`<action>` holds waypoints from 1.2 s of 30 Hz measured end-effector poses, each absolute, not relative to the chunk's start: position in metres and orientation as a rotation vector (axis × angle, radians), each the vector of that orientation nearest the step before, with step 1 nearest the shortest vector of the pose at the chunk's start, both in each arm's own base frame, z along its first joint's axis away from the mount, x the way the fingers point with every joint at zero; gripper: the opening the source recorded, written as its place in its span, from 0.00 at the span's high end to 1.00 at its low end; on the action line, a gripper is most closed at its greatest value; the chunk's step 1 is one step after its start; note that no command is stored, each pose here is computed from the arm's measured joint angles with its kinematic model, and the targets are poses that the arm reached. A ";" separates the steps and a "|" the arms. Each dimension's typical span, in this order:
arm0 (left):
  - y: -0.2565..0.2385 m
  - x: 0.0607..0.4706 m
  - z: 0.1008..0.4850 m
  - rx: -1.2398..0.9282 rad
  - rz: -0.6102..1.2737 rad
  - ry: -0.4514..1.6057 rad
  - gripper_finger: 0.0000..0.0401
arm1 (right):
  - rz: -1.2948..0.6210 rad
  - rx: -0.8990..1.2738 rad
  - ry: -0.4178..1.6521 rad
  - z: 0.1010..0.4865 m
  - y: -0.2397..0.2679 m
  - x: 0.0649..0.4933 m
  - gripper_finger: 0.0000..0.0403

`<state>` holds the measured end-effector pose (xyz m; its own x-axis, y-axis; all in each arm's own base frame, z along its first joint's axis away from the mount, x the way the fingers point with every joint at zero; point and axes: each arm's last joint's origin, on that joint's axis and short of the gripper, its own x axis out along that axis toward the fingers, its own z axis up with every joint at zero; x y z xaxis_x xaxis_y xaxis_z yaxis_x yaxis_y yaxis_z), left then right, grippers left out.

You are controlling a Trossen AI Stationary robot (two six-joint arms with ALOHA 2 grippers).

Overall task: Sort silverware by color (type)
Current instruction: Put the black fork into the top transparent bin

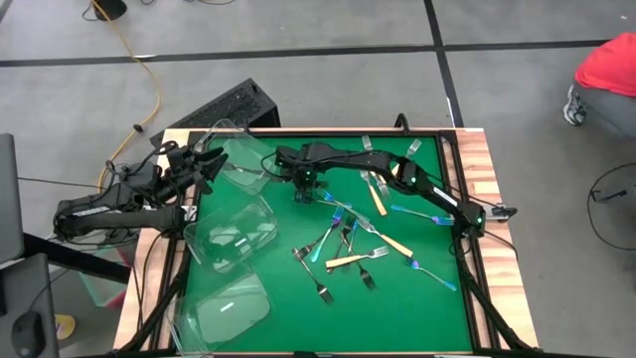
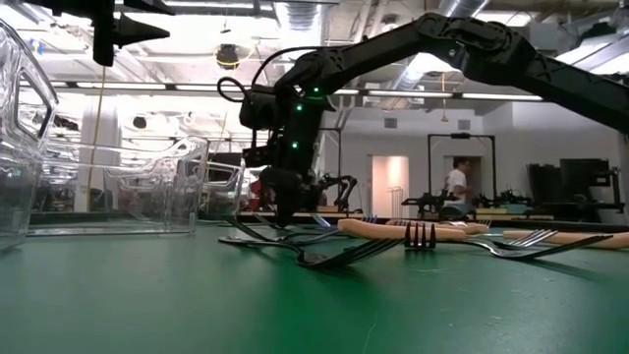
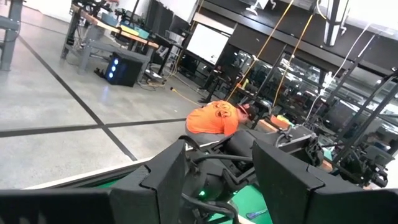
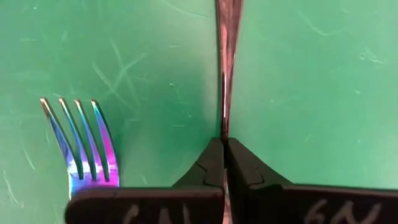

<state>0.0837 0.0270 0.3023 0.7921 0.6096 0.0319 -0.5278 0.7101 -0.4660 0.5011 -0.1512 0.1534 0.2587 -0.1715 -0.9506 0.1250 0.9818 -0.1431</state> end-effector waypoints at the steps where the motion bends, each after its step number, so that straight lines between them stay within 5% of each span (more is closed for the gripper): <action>1: 0.027 0.084 0.302 -0.457 0.635 -0.189 0.57 | -0.198 -0.038 1.292 0.153 -0.152 0.501 0.97; 14: 0.027 0.084 0.302 -0.457 0.637 -0.190 0.57 | -0.187 0.049 1.342 0.167 -0.147 0.492 0.97; 36: 0.027 0.083 0.305 -0.467 0.633 -0.226 0.57 | -0.178 0.088 1.040 0.299 -0.134 0.461 0.97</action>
